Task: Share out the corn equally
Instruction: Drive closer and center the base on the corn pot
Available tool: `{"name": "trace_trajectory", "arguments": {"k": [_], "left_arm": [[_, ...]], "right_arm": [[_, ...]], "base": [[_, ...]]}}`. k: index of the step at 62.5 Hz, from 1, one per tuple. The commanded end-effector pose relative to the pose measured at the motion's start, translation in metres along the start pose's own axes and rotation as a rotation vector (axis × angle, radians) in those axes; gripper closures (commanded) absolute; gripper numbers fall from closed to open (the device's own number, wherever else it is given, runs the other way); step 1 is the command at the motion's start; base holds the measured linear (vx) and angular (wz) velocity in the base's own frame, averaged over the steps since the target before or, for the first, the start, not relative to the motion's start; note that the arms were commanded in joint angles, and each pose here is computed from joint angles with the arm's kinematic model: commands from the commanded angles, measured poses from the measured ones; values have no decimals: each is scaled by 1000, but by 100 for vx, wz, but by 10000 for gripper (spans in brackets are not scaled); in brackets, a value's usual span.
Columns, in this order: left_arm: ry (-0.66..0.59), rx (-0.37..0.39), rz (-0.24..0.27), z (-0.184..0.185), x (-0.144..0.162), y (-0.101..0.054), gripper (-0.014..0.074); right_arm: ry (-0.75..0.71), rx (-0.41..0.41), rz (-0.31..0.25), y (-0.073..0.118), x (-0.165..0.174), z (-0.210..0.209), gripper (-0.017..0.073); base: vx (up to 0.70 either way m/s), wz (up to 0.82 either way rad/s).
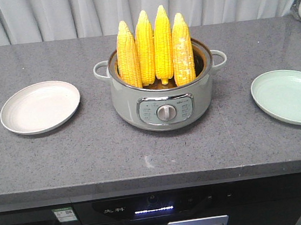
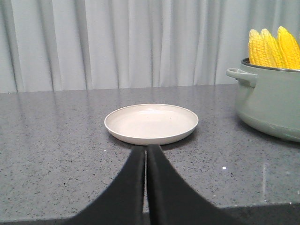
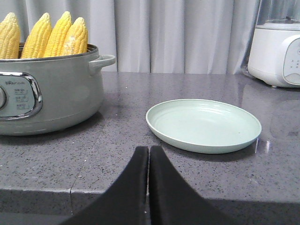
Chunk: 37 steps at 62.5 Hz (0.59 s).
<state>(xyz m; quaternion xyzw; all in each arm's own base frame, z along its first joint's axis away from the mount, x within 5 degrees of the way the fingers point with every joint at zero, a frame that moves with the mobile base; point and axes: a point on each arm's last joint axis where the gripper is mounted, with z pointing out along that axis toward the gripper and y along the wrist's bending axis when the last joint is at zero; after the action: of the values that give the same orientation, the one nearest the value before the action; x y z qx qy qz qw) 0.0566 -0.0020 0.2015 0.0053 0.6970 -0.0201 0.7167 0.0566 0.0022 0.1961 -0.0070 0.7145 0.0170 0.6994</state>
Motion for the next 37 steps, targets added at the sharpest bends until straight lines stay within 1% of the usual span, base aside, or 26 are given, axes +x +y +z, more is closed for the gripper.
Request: {"name": "trace_trajectory", "arguments": {"k": [1,37], "left_arm": [[-81,1,-18,-1,-3,0,600],[-81,1,-18,-1,-3,0,600]], "right_arm": [[-68,2,-4,0,-3,0,563],[-68,2,-4,0,-3,0,563]], "base": [[4,0],[3,0]]}}
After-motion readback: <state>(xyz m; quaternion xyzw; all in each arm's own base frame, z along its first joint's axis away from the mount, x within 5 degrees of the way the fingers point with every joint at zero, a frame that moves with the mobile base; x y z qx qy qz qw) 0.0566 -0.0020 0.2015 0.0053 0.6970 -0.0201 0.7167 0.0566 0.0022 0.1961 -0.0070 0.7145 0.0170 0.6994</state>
